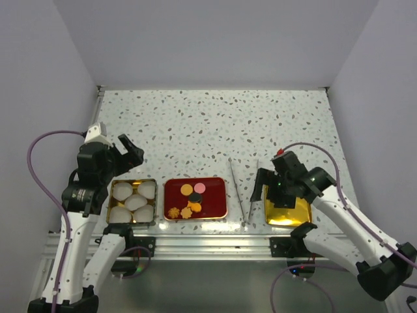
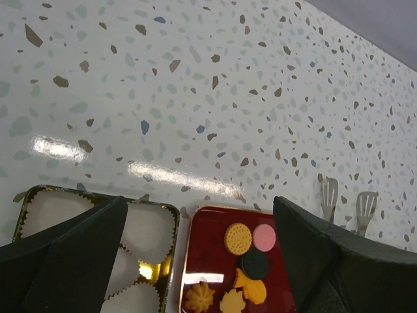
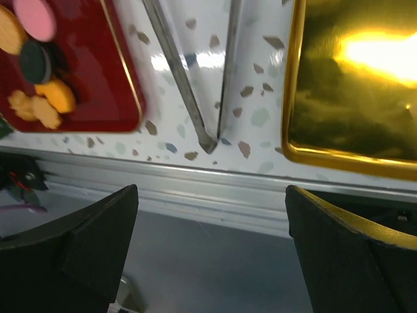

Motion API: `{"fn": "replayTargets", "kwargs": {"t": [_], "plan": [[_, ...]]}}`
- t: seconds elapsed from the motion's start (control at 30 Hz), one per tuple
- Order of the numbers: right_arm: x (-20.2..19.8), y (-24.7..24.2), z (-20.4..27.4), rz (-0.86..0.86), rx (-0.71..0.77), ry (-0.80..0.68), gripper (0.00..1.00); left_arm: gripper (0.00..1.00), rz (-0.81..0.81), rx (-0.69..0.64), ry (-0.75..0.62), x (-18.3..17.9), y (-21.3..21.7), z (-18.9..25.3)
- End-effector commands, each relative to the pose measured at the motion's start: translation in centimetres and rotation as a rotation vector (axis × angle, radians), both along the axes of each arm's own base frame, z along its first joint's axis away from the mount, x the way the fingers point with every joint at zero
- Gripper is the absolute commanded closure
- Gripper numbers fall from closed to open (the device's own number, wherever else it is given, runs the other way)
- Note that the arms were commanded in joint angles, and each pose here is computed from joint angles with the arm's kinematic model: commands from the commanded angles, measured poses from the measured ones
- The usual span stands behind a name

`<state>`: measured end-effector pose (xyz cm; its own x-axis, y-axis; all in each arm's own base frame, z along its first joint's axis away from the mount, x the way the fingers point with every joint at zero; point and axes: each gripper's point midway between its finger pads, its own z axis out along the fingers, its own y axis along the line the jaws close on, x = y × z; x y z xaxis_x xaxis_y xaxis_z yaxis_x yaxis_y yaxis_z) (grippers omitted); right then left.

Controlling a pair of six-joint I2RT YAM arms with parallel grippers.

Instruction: Pack the cookies

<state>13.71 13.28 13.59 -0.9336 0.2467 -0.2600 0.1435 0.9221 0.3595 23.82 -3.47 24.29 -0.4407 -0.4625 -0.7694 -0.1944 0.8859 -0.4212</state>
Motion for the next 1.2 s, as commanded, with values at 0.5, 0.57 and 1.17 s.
{"fn": "replayTargets", "kwargs": {"t": [0.5, 0.57, 1.17], "plan": [[2.7, 4.9, -5.2, 0.048, -0.146, 0.074, 0.01, 0.0, -0.041, -0.021, 0.031, -1.7, -1.1, 1.0], [3.2, 5.3, -5.7, 0.052, -0.152, 0.077, 0.01, 0.0, -0.048, -0.019, 0.029, -2.0, -1.1, 1.2], [5.9, 5.0, -9.4, 0.038, -0.334, 0.102, 0.02, 0.0, -0.078, 0.004, 0.047, -1.9, -1.8, 0.5]]}}
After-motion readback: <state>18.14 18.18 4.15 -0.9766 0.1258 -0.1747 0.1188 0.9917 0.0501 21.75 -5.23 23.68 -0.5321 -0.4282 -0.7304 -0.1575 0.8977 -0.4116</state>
